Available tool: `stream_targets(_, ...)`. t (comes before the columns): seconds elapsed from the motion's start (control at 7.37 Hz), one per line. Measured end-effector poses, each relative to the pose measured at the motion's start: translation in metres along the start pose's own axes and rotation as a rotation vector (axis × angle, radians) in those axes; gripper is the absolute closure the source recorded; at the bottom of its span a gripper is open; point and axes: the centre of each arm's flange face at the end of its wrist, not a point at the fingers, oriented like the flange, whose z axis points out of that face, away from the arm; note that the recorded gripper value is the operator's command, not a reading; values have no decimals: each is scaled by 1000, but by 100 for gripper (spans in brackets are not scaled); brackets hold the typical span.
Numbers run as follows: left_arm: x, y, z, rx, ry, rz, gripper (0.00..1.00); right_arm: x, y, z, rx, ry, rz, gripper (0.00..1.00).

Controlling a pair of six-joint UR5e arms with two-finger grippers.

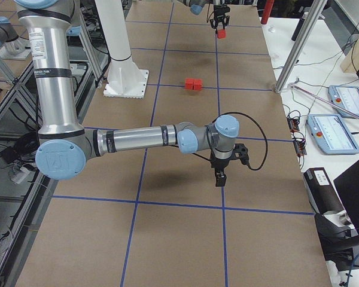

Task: Form red blocks into L shape at center
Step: 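Carry the held cube with the left gripper toward the center pair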

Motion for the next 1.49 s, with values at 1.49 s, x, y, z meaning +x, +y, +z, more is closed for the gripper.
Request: stream_targets(1.49,156,-250,100,-197,245,223,100,2,2,3,-5,2,5,0)
